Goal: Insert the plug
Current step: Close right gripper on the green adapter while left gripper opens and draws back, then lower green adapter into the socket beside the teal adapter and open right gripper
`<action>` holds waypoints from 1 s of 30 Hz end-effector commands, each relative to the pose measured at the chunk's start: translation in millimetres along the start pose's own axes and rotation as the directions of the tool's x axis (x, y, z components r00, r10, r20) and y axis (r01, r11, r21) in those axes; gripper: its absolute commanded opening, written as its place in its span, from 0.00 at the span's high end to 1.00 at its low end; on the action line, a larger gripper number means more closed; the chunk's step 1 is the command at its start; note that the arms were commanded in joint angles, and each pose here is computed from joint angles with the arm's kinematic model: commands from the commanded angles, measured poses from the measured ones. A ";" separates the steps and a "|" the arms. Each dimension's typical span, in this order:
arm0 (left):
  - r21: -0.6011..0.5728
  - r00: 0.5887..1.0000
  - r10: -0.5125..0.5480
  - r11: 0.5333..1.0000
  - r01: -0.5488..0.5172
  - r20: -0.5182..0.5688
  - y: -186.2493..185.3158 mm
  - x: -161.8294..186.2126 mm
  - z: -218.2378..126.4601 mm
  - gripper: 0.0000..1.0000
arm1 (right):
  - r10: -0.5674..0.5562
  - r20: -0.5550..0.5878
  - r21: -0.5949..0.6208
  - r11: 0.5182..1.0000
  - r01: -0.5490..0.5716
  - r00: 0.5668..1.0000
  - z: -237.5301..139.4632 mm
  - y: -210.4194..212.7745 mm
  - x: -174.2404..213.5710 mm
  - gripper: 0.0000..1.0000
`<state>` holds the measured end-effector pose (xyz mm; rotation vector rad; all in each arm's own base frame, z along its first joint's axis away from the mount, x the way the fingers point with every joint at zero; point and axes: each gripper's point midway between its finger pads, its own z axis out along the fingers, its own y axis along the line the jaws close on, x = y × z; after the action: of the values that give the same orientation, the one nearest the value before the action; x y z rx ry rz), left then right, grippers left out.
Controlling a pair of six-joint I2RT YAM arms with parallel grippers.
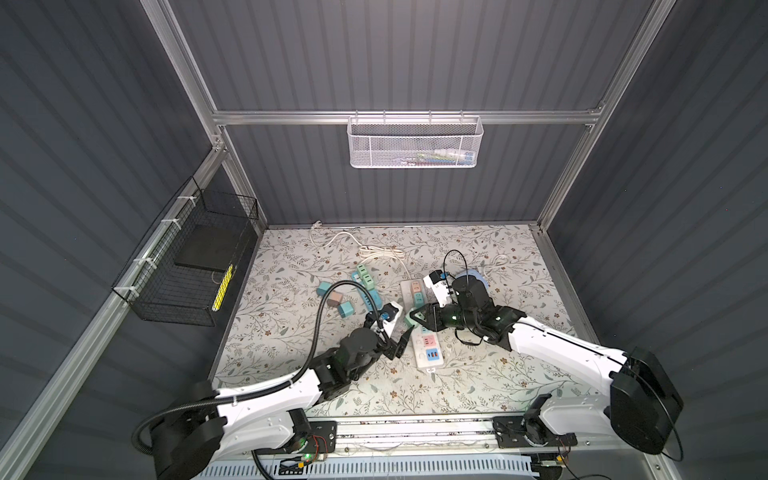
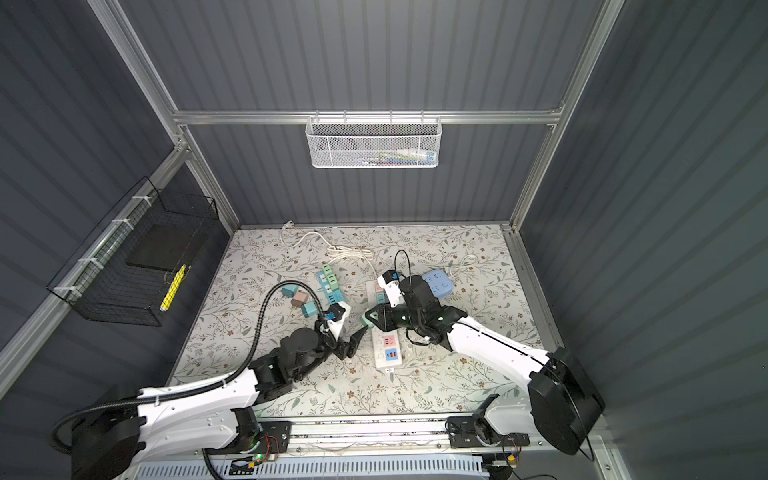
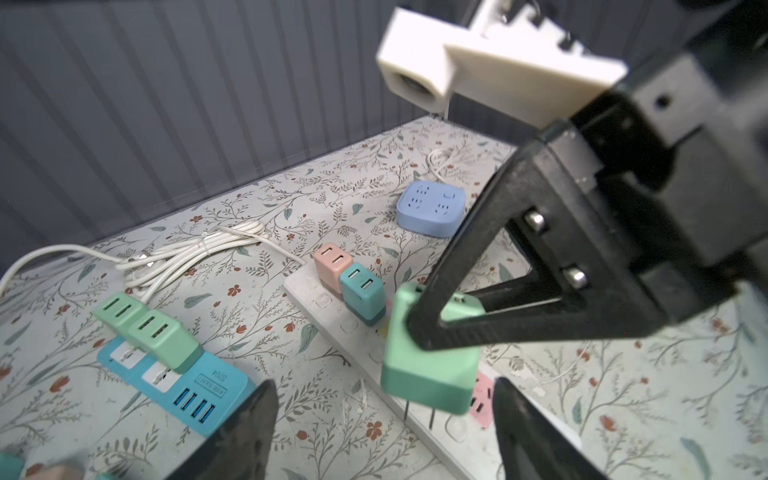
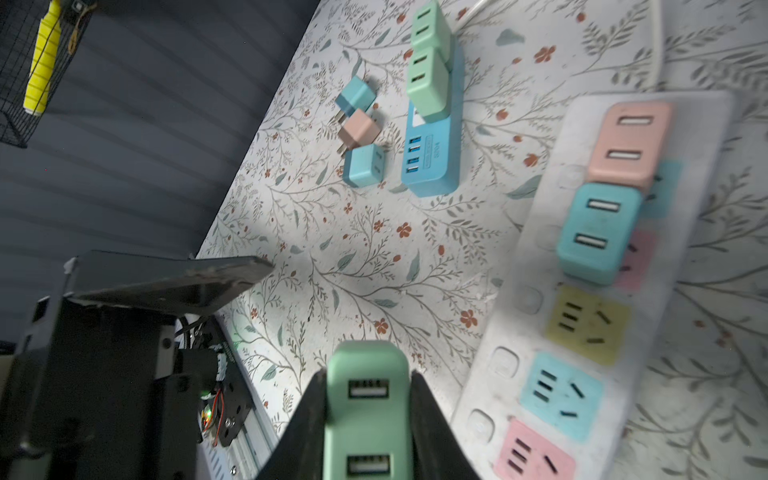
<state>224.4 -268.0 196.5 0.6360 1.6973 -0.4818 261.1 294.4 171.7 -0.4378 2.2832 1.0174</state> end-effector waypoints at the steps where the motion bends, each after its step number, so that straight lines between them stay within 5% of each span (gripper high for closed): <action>1: -0.112 0.997 -0.076 0.991 0.075 -0.007 25.3 8.0 -21.4 0.02 | -0.023 0.102 0.126 0.992 0.010 0.995 -12.1 -14.1 -23.7 0.78; 4: -0.292 0.982 -0.184 0.938 0.188 0.041 61.6 11.9 -41.0 0.00 | -0.045 0.146 0.242 0.970 0.008 0.988 -19.2 -34.1 -25.6 0.79; 7: -0.447 0.944 -0.308 0.832 0.328 0.118 93.0 27.2 -59.1 0.00 | -0.098 0.180 0.358 0.933 0.028 0.979 -27.8 -52.5 -23.7 0.79; 10: -0.503 0.923 -0.356 0.777 0.378 0.143 103.9 43.0 -65.3 0.00 | -0.151 0.178 0.435 0.898 0.060 0.972 -31.4 -62.8 -20.2 0.78; 30: -0.506 0.937 -0.343 0.798 0.328 0.066 95.8 58.7 -51.3 0.00 | -0.156 0.155 0.475 0.878 0.065 0.975 24.9 -84.9 -1.2 0.80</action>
<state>238.3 -151.1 142.1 -0.0300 1.8963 -0.2069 304.7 252.5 105.4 -0.2654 2.2435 0.4083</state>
